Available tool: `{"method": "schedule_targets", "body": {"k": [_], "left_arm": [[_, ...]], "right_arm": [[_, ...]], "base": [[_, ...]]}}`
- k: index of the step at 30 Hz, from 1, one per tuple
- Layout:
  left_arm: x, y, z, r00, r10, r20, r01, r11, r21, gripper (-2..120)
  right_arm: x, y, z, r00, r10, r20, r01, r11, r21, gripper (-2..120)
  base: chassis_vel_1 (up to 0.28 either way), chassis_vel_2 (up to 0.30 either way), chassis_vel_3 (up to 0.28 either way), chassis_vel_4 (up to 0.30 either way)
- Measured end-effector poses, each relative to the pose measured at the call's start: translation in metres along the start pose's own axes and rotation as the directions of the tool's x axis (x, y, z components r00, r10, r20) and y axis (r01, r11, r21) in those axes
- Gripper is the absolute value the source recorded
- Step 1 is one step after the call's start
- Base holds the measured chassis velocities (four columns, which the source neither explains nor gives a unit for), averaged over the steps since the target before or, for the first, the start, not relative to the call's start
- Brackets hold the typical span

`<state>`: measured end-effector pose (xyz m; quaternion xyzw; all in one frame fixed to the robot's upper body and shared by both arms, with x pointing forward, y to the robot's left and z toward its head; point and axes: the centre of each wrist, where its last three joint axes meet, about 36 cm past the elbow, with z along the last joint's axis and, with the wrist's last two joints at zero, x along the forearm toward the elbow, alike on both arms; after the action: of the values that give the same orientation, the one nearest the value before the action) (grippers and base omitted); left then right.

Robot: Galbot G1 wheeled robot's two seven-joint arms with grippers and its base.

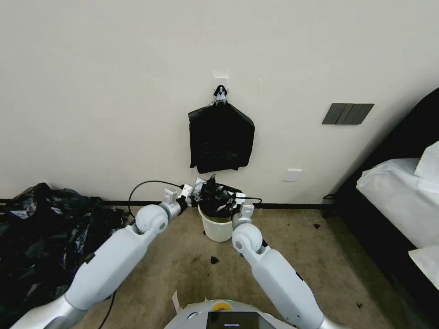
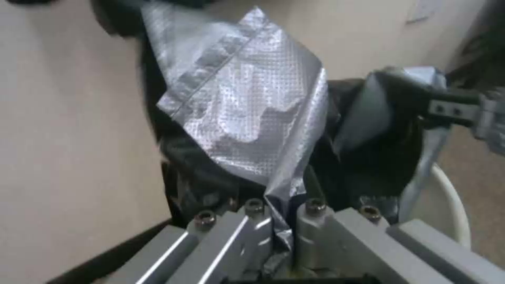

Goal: Place a trash bag onto the trash bin.

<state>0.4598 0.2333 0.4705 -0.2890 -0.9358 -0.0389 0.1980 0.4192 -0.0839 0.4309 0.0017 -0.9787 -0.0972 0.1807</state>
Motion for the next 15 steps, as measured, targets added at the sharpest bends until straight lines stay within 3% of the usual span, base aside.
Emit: {"method": "schedule_targets", "body": {"k": [3,8,15], "left_arm": [[-0.002,-0.013,0.019,1.0,0.014,0.007,-0.014,1.0,0.023,0],[0.006,-0.028,0.034,0.999,0.035,0.03,-0.036,0.998,0.05,0],[0.01,-0.031,0.045,0.997,0.031,0.075,-0.036,0.997,0.066,0]], "right_arm": [[0.005,-0.002,0.011,0.999,0.045,-0.02,-0.045,0.999,0.025,0],[0.026,-0.003,0.014,0.999,0.037,-0.022,-0.036,0.999,0.035,0],[0.037,-0.005,0.007,1.0,0.027,0.005,-0.027,1.0,0.012,0]], "base": [[0.0,0.0,0.0,0.0],[0.0,0.0,0.0,0.0],[0.0,0.0,0.0,0.0]]}}
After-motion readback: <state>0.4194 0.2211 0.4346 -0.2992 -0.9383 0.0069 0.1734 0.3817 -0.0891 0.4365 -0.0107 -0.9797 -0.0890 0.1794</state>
